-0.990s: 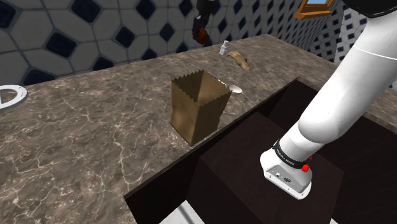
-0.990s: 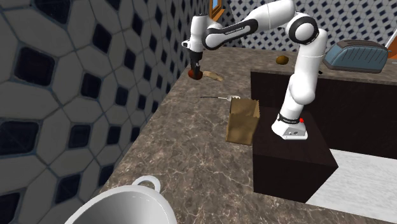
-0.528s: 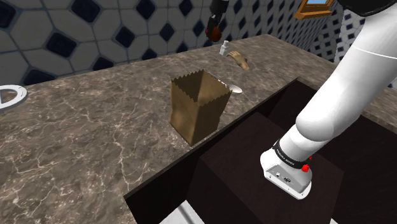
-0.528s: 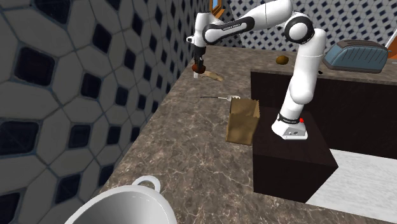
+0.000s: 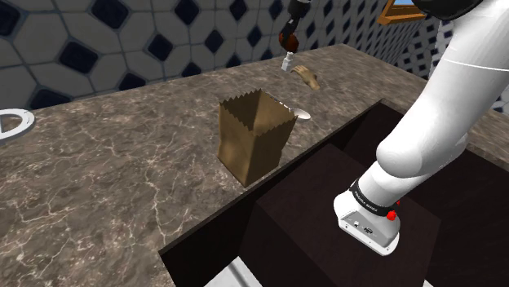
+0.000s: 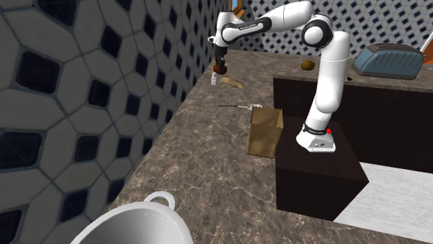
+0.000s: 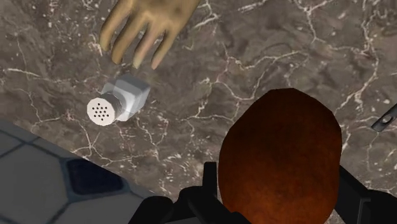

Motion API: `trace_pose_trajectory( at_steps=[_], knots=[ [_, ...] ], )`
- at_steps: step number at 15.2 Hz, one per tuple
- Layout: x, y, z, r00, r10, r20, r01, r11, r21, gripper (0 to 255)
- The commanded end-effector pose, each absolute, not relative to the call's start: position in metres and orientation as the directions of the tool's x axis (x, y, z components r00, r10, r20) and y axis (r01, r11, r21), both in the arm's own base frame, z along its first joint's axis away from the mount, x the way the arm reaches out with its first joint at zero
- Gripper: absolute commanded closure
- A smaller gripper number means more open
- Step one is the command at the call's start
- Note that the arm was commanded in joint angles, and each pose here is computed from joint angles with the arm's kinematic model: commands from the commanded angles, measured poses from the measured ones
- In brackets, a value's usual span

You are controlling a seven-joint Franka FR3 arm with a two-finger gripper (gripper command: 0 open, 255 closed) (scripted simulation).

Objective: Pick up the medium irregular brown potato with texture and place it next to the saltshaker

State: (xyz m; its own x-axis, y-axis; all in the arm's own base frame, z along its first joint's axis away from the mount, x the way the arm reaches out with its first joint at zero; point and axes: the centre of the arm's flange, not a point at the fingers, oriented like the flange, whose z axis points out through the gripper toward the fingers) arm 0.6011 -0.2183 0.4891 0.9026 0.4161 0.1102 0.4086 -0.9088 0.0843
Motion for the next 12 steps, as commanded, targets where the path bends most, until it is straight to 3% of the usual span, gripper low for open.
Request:
trace_pose_trajectory(
  at_steps=[1, 12],
  knots=[
    [0.601, -0.223, 0.479, 0.902, 0.417, 0.11, 0.41, -0.908, 0.084, 255],
    [0.601, -0.223, 0.421, 0.902, 0.417, 0.11, 0.41, -0.908, 0.084, 255]
  ],
)
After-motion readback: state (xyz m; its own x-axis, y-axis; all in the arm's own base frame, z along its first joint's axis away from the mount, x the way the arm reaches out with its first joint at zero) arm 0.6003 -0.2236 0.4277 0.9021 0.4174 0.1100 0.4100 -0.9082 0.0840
